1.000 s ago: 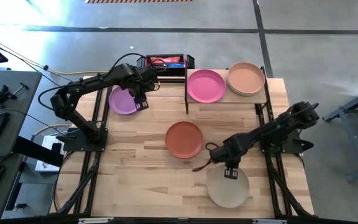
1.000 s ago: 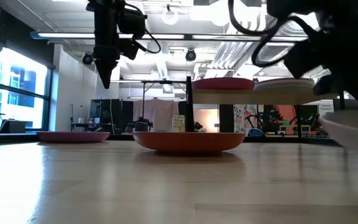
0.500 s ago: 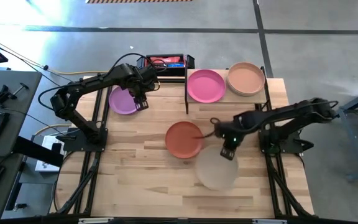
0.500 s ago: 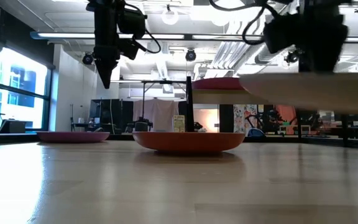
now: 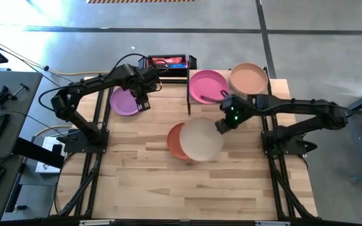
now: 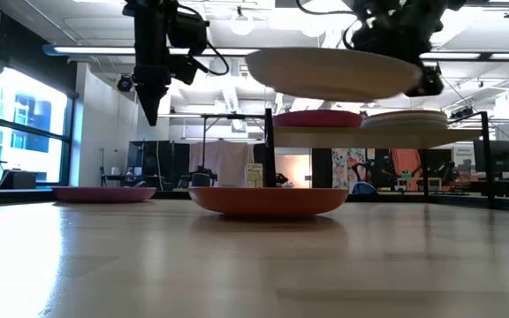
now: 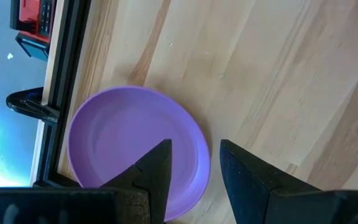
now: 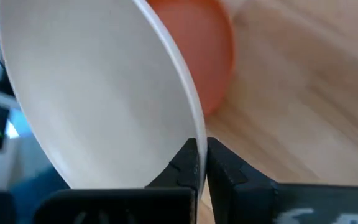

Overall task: Place and stack plates onto a shelf
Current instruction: Stack the gray plate on top of the pink plate on the shelf

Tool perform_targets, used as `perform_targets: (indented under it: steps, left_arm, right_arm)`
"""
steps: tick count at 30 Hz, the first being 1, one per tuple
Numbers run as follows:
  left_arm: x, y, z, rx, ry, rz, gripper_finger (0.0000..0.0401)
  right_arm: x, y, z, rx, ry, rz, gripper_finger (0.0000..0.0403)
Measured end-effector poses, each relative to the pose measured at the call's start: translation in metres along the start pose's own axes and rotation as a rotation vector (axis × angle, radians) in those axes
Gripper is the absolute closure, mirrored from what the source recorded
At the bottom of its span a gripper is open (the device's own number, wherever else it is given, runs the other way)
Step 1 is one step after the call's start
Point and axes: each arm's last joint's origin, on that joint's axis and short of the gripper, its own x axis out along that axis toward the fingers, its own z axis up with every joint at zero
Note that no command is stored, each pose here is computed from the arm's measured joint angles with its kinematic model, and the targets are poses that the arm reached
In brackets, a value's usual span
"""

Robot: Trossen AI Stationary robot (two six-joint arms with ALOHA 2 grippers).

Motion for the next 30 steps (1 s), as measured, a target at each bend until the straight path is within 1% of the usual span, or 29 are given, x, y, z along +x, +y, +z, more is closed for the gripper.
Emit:
perform_targets:
  steps: [3,5,10,16,18,25,30]
  left_arm:
    - [0.000,0.000,0.000,0.000,0.000,0.000,0.0275]
    - [0.000,0.000,0.000,0.000,0.000,0.000,0.0275]
    - [0.000,0.000,0.000,0.000,0.000,0.000,0.0275]
    - [0.000,0.000,0.000,0.000,0.000,0.000,0.0275]
    - [0.000,0.000,0.000,0.000,0.000,0.000,0.0275]
    - [0.000,0.000,0.000,0.000,0.000,0.000,0.0275]
    - [0.000,0.000,0.000,-0.001,-0.003,0.001,0.0275]
  right_arm:
    - [-0.009,-0.004,0.013,0.041,-0.061,0.001,0.0403]
    - [-0.019,-0.005,0.024,0.044,-0.124,-0.005,0.0403]
    - [-0.052,-0.008,0.053,0.046,-0.331,-0.065,0.0403]
    - [-0.089,-0.020,0.078,0.068,-0.495,-0.102,0.0403]
    - [-0.097,-0.026,0.084,0.072,-0.533,-0.125,0.0403]
    - [-0.112,-0.050,0.095,0.164,-0.602,-0.177,0.0403]
    - [-0.117,-0.060,0.099,0.276,-0.625,-0.159,0.0403]
